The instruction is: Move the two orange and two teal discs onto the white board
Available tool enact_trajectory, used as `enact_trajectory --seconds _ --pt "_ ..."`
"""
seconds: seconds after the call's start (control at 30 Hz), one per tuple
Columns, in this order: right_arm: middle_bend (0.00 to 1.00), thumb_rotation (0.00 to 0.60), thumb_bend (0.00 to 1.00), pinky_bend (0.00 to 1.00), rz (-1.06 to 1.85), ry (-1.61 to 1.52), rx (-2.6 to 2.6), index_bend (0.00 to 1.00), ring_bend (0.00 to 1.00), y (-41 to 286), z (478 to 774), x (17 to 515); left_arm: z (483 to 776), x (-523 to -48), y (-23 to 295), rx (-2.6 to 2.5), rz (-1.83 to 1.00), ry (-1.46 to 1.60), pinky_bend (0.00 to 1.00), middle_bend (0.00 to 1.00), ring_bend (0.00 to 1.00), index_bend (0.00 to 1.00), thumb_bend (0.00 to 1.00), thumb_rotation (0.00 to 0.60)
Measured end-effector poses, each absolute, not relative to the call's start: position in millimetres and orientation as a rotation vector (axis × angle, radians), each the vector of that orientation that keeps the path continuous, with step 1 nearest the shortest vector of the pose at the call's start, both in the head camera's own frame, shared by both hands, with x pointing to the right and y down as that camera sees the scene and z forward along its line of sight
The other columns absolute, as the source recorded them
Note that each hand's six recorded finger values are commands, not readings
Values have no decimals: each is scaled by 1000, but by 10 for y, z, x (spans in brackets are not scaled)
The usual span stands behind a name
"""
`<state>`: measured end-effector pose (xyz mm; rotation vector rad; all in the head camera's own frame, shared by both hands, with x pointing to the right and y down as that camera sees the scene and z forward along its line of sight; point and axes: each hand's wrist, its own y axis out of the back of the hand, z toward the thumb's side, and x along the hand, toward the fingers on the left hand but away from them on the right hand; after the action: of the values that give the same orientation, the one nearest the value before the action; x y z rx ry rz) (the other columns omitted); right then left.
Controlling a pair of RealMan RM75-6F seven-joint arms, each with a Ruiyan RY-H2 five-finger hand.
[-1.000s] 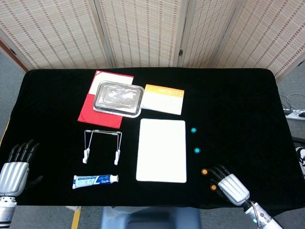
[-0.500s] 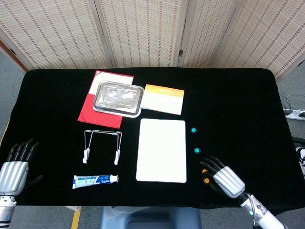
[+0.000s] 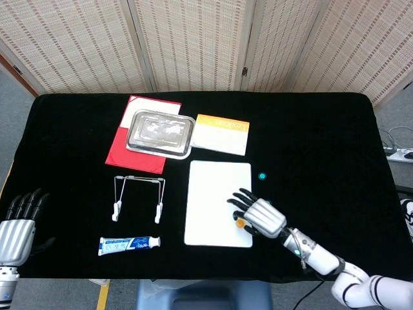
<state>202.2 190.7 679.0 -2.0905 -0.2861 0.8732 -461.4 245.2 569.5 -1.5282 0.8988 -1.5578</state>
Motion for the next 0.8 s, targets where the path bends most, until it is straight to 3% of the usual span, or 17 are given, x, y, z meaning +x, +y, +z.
enact_trajectory --seconds 0.17,0.33,0.5,0.6,0.8 --pt "153 600 448 0 831 -228 -2111 496 49 1922 6899 1610 5700 -4632 2446 -1527 -1560 899 0 0 5 3 146 600" --pt "133 600 448 0 813 -167 -2104 270 24 1985 6935 1435 5719 -4642 2446 -1529 -1563 895 0 0 5 4 146 600" --pt "117 600 448 0 835 -174 -2078 117 20 1973 6906 1493 5746 -4631 2438 -1537 -1556 894 0 0 5 3 146 600" --pt "117 600 448 0 856 -213 -2066 121 28 1946 6860 1619 5752 -4619 2428 -1543 -1547 896 0 0 5 3 145 600" --pt "134 600 448 0 950 -308 -2034 315 30 1991 6789 2136 5761 -4589 2414 -1550 -1533 892 0 0 5 3 146 600"
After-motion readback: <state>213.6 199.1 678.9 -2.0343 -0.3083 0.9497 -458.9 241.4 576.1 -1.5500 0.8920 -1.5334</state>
